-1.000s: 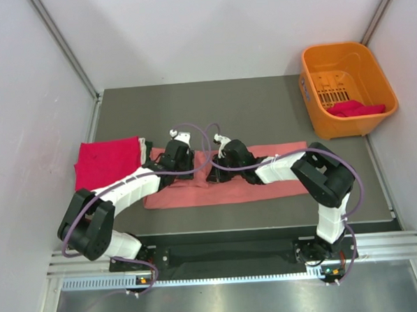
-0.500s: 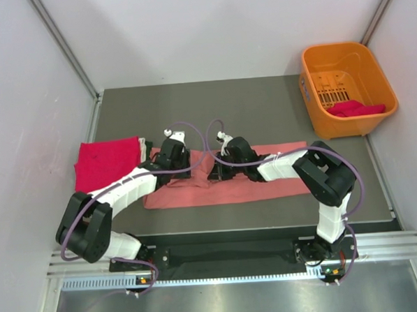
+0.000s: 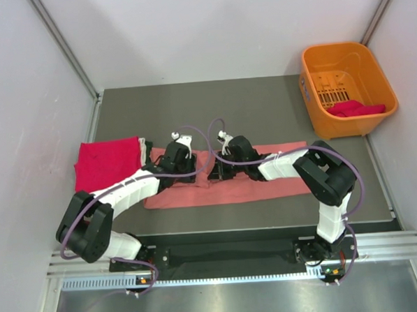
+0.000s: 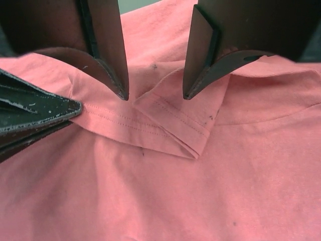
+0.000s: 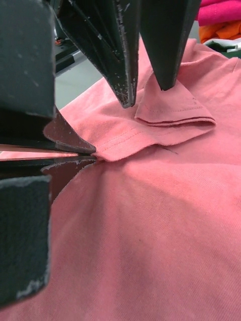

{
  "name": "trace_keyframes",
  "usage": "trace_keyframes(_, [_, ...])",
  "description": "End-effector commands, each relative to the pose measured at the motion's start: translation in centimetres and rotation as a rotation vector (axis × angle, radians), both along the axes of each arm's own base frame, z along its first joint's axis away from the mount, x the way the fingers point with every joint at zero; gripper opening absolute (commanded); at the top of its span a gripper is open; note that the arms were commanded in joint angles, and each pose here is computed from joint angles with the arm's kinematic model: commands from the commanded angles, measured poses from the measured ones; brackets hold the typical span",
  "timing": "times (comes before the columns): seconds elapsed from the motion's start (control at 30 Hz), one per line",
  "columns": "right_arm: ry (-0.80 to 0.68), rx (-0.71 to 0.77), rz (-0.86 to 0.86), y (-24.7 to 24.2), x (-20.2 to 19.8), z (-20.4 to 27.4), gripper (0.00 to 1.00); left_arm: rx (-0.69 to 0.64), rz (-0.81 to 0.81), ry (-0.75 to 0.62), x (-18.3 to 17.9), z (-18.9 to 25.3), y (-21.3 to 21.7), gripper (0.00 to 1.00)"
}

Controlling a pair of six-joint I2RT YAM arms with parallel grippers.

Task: Fold and stack the t-shirts
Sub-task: Fold the tshirt

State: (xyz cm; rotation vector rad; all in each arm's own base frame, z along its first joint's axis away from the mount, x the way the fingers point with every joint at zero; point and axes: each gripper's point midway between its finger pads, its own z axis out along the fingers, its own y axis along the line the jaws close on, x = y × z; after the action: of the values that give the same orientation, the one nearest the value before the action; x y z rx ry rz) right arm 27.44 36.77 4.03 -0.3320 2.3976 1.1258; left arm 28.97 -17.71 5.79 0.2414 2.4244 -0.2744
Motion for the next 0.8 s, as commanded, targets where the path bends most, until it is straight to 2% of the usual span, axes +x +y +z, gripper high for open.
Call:
trace_keyframes(0.0, [-0.042, 0.066, 0.009, 1.0, 1.2, 2.0, 0.0, -0.004, -0.026, -0.051, 0.5, 0.8, -0.5, 0.52])
trace_keyframes(0.2, [-0.043, 0.073, 0.012, 1.0, 1.2, 2.1, 0.0, 0.073, 0.005, -0.021, 0.8, -0.3, 0.1, 0.38])
trace_keyframes(0.37, [-0.045, 0.079, 0.012, 1.1, 1.3, 2.3, 0.0, 0.105, 0.035, -0.024, 1.1, -0.3, 0.5, 0.32])
trace_keyframes(0.4, [-0.043, 0.079, 0.015, 1.1, 1.2, 2.3, 0.0, 0.115, 0.042, -0.02, 1.0, -0.3, 0.7, 0.27])
trace_keyframes(0.47, [-0.043, 0.08, 0.016, 1.2, 1.2, 2.3, 0.0, 0.126, 0.063, -0.024, 1.3, -0.2, 0.9, 0.03])
trace_keyframes(0.5, [-0.043, 0.08, 0.014, 1.1, 1.3, 2.4, 0.0, 0.13, 0.073, -0.017, 1.2, -0.1, 1.1, 0.0])
trace_keyframes(0.77, [-0.04, 0.082, 0.024, 1.3, 1.1, 2.8, 0.0, 0.077, 0.196, -0.061, 0.5, 3.3, 2.5, 0.0])
